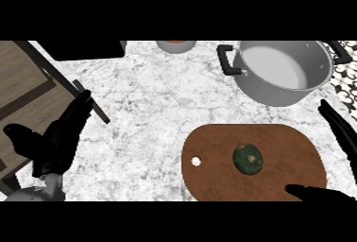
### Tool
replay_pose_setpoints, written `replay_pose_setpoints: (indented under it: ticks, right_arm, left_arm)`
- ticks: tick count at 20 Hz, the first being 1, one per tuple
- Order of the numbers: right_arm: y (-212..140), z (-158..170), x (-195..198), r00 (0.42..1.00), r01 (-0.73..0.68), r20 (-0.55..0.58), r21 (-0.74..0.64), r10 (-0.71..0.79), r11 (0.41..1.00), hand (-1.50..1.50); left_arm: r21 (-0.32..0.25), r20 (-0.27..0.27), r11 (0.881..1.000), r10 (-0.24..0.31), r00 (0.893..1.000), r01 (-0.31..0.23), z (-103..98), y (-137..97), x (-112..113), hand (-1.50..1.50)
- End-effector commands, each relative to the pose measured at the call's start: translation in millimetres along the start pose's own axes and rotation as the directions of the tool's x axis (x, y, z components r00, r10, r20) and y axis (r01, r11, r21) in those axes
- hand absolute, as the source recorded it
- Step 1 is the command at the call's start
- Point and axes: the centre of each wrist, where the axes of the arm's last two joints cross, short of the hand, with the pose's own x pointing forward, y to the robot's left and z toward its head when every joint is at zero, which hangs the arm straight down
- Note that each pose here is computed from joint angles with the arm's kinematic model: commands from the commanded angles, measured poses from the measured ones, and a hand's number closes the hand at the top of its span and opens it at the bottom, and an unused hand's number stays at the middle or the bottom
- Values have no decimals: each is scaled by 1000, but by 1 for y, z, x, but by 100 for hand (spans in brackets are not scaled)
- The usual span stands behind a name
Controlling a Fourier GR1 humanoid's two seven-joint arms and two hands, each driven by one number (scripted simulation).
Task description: Pick the squash from the cutting board and place it in the pot
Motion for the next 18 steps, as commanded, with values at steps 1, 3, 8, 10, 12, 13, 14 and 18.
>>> replay_pose_setpoints:
  ticks: [1, 3, 8, 10, 12, 13, 14, 18]
  right_arm:
    - [-24, 20, 41, 988, -131, -65, 115, 139, 985, -150]
    - [-37, 24, 60, 976, -169, -104, 189, 190, 967, -150]
    - [-46, 34, 94, 926, -192, -265, 280, 267, 941, -150]
    - [-50, 29, 103, 906, -193, -305, 321, 294, 927, -150]
    - [-48, 22, 114, 891, -175, -351, 322, 288, 931, -150]
    - [-49, 9, 103, 880, -185, -368, 319, 301, 929, -150]
    - [-45, 22, 123, 882, -172, -368, 327, 293, 929, -150]
    - [-25, -2, 113, 855, -158, -414, 366, 312, 917, -150]
  left_arm:
    - [-16, 25, 1000, 4, 1000, -4, -4, -3, 4, 0]
    - [-36, 7, 999, 10, 1000, -10, 7, -3, -1, 0]
    - [-87, 16, 996, 2, 1000, 0, -2, -13, 4, 0]
    - [-89, 16, 996, 14, 1000, -12, -15, -11, 13, 0]
    - [-103, 45, 995, 1, 999, 4, -10, -30, 22, 0]
    - [-106, 42, 994, -9, 999, 13, -9, -23, 25, 0]
    - [-88, 23, 996, -2, 1000, 4, -18, -31, 14, 0]
    - [-95, 22, 995, -11, 1000, 13, -12, -27, 7, 0]
